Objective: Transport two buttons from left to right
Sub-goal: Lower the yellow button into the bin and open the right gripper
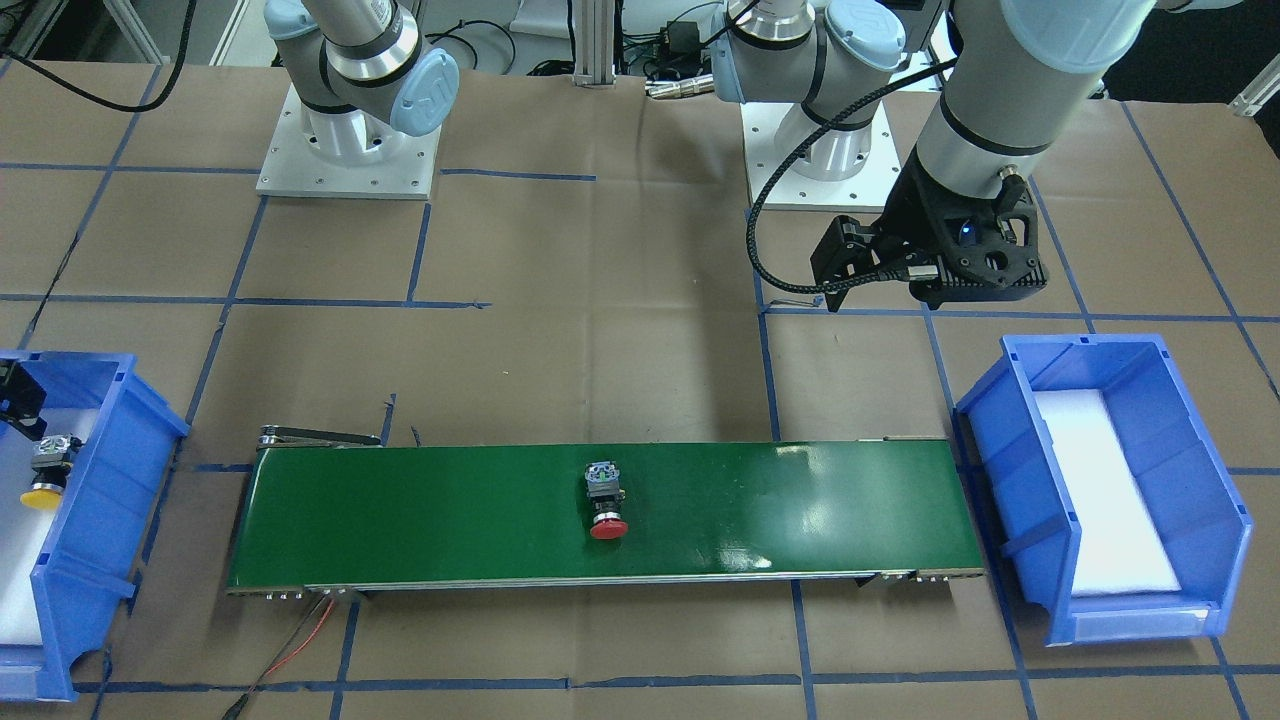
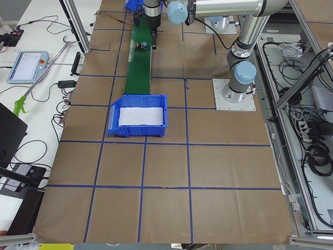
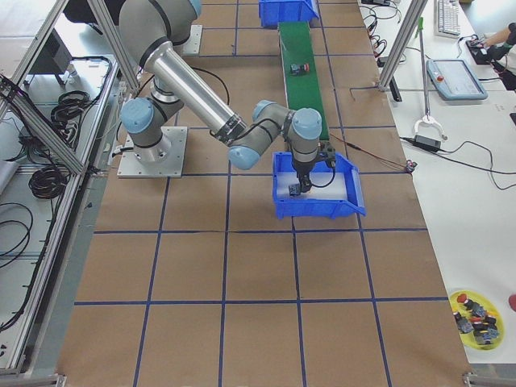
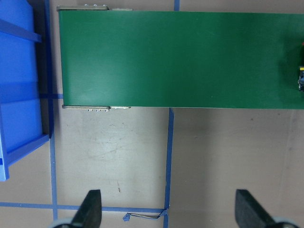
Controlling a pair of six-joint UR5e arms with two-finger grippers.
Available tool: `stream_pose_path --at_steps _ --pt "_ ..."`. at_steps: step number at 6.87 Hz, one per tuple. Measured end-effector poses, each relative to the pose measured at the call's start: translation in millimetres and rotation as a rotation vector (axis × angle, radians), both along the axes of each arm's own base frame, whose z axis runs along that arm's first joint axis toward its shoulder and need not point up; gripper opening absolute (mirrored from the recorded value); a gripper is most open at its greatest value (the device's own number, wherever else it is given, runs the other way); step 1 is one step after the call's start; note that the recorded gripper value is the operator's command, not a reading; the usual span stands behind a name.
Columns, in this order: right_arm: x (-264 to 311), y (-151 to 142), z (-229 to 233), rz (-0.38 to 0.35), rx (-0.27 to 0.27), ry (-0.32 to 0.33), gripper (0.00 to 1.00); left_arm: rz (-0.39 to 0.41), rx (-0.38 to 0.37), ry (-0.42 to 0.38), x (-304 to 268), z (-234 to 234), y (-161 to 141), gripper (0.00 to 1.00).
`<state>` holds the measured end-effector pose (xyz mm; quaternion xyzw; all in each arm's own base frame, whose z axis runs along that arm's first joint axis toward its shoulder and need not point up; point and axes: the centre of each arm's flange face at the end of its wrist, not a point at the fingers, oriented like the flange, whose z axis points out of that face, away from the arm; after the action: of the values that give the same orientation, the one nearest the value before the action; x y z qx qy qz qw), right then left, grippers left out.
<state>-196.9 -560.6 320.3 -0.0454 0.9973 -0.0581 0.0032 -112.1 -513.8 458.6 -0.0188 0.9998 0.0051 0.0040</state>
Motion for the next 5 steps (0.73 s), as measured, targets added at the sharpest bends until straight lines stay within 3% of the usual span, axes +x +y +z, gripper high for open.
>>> stream_pose_path --at_steps 3,5 --pt "43.7 -19.9 67.4 0.020 0.032 -0.051 1.00 0.000 0.000 0.000 0.0 0.0 0.0 1.00" --pt "131.3 -31.0 97.5 -0.005 0.035 -0.045 1.00 0.000 0.001 0.000 0.0 -0.5 -0.3 1.00"
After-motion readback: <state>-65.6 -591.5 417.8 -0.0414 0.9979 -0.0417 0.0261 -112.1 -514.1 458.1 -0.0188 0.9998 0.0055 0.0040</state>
